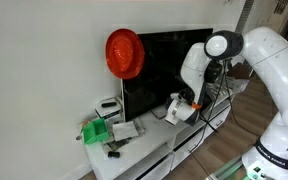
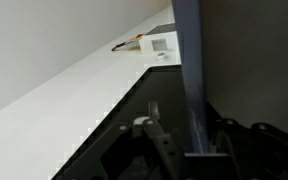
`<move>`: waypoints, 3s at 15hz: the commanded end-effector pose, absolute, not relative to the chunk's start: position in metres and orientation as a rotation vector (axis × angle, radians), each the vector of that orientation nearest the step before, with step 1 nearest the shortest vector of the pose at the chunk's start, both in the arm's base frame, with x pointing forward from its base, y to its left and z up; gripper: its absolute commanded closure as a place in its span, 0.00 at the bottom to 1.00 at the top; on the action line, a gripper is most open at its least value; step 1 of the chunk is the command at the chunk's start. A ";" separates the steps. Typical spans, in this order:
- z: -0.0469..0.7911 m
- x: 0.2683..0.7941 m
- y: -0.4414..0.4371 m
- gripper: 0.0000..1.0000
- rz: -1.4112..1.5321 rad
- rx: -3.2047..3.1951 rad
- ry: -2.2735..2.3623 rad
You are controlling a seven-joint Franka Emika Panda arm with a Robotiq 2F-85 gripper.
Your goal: Pick up the shoe box lid and cover the shoe box with the shoe box lid firmly
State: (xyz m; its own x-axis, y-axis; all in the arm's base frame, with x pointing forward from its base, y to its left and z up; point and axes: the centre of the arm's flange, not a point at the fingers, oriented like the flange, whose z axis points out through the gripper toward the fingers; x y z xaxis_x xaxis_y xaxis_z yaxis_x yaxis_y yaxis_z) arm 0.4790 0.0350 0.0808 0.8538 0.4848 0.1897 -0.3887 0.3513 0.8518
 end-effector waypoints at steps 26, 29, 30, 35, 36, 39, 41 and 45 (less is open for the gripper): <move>0.141 0.461 0.096 0.00 0.350 1.765 0.379; 0.150 0.456 0.102 0.00 0.314 1.854 0.426; 0.152 0.455 0.104 0.00 0.305 1.883 0.437; 0.198 0.454 0.104 0.00 0.248 2.036 0.459; 0.210 0.456 0.099 0.00 0.227 2.059 0.448; 0.251 0.466 0.071 0.00 0.117 2.201 0.429; 0.277 0.472 0.050 0.00 0.081 2.317 0.409; 0.324 0.475 0.006 0.00 0.041 2.524 0.321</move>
State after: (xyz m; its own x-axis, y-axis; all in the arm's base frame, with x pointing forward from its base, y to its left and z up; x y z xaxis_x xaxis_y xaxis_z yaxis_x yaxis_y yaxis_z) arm 0.4896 0.0338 0.2854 0.9596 0.2779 -0.0439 0.2380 -0.7187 0.6534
